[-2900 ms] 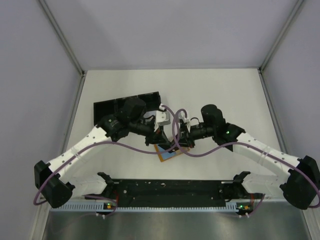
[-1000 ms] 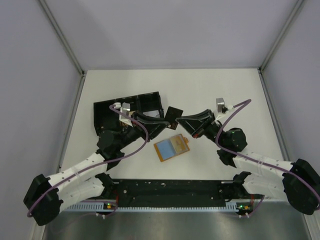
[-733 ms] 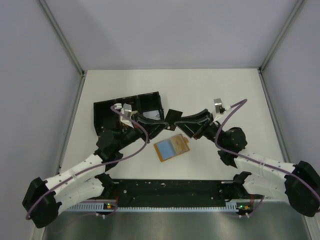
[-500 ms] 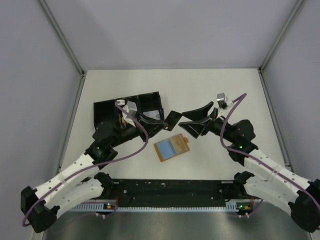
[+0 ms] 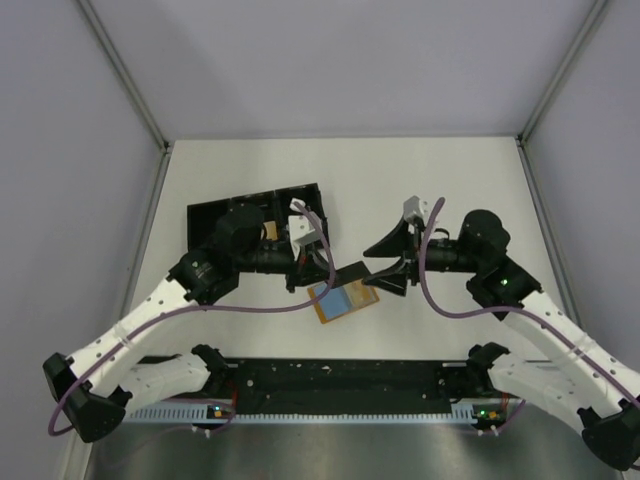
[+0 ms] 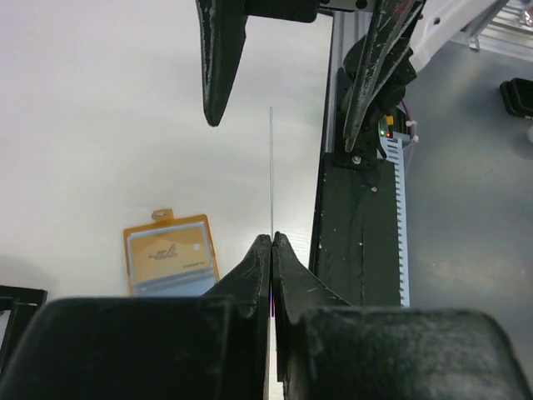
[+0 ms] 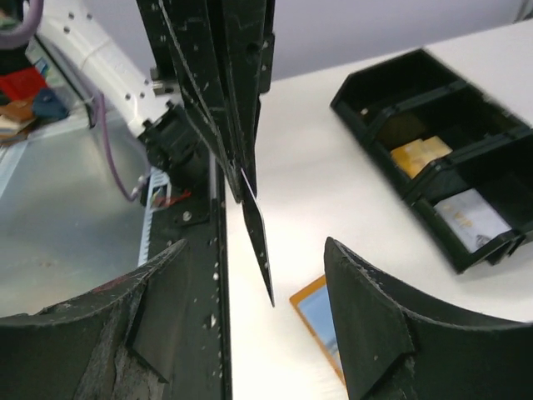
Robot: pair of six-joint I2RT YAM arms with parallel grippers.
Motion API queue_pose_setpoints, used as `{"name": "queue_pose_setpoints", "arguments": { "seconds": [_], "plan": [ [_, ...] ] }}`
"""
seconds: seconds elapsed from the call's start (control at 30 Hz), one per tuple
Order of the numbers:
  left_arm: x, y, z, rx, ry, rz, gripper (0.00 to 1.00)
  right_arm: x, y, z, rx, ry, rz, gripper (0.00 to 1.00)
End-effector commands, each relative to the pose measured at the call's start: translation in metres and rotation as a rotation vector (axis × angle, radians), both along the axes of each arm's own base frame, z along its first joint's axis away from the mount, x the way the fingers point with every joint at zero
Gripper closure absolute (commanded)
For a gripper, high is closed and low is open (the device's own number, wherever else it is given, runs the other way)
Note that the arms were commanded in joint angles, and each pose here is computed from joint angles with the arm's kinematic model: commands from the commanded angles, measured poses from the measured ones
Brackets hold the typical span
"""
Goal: Take the credit cards out of the card holder
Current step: Place the credit card in the storage box.
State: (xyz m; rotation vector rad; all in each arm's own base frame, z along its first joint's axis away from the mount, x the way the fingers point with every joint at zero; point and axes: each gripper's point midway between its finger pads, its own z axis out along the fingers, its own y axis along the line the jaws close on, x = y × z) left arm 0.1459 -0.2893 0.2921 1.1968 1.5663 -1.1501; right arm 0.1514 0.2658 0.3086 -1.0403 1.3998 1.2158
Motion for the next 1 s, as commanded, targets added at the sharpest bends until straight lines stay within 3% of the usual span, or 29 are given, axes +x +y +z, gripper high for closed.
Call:
{"name": "queue_pose_setpoints", "arguments": {
  "seconds": [0.0,0.33,0.37,0.47,0.53,0.63,0.73,0.83,0.97],
  "plan": [
    [-0.014,0.005,0.012,0.01,-0.06,-0.095,1.0,-0.017,0.002,-0.001,-0.039,-0.016,0.136,0.37],
    [-0.028,-0.002,0.011,-0.003,-0.013,-0.189,1.0,-0.024,0.012,-0.006,-0.025,0.02,0.231,0.59],
    [-0.028,-0.002,0.01,-0.001,-0.01,-0.191,1.0,-0.025,0.014,-0.004,-0.015,0.012,0.24,0.65],
    [-0.025,-0.002,0.01,0.001,-0.015,-0.18,1.0,-0.026,0.016,-0.001,0.003,0.012,0.249,1.0],
    [-0.021,-0.002,0.011,-0.006,-0.028,-0.149,0.97,-0.024,0.016,0.0,0.012,0.004,0.228,1.0],
    [-0.009,0.003,0.015,-0.029,-0.037,-0.032,0.73,-0.02,0.014,0.001,0.019,-0.004,0.183,1.0],
    [-0.004,0.006,0.022,-0.094,-0.082,0.024,0.59,-0.017,0.014,0.001,0.022,0.001,0.16,1.0],
    [-0.009,0.007,0.024,-0.134,-0.062,0.024,0.57,-0.017,0.014,0.003,0.04,0.009,0.157,1.0],
    [-0.01,0.002,0.019,-0.134,-0.018,-0.001,0.64,-0.018,0.015,0.007,0.059,0.008,0.162,1.0]
  ]
}}
